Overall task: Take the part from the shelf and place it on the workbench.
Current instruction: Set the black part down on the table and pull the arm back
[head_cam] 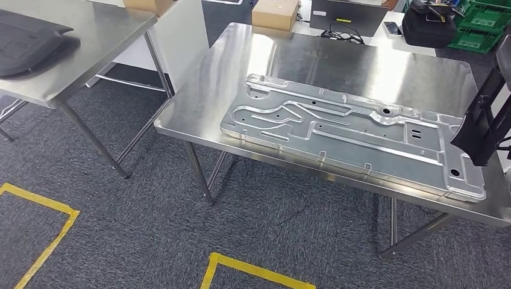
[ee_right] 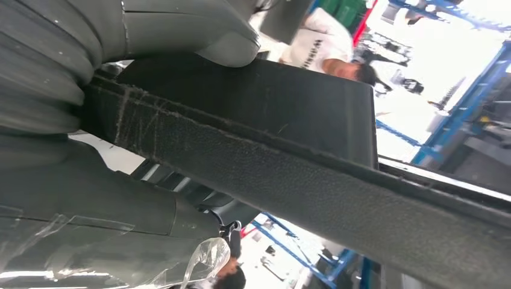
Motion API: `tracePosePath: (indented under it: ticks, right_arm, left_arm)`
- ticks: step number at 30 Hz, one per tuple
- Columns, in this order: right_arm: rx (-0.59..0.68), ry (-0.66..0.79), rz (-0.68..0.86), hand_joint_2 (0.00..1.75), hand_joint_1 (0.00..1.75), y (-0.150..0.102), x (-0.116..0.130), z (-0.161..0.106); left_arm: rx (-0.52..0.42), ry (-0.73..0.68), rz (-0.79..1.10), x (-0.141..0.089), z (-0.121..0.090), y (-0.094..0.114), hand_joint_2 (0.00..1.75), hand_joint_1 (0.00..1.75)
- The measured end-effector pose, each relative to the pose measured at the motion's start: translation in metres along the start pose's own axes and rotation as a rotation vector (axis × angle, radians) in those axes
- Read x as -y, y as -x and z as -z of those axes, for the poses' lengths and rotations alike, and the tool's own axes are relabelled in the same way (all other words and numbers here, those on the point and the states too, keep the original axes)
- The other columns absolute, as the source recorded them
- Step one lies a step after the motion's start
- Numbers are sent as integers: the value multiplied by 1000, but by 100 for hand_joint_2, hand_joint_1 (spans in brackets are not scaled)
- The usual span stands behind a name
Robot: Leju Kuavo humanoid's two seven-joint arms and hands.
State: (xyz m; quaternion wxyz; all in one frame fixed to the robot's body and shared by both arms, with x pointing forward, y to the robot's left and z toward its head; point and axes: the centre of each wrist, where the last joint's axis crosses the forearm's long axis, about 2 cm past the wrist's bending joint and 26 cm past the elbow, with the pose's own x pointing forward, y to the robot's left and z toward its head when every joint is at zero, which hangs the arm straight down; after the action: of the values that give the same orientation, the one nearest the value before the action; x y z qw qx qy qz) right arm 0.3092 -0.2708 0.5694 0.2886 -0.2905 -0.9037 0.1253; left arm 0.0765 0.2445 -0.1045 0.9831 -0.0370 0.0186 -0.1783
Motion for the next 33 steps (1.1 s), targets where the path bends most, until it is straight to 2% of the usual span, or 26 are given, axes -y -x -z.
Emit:
tracePosePath:
  ticks: [14,25,33]
  right_arm:
    - [31,-9,-2,175,175,-1,-8,-3]
    - [94,-17,34,175,175,-13,-32,-2]
    - [94,-28,52,175,175,-15,-37,-2]
  left_arm:
    - [42,-25,17,-6,0,4,175,0]
    - [44,-18,35,-4,0,2,175,0]
    - [45,-4,40,-2,0,2,175,0]
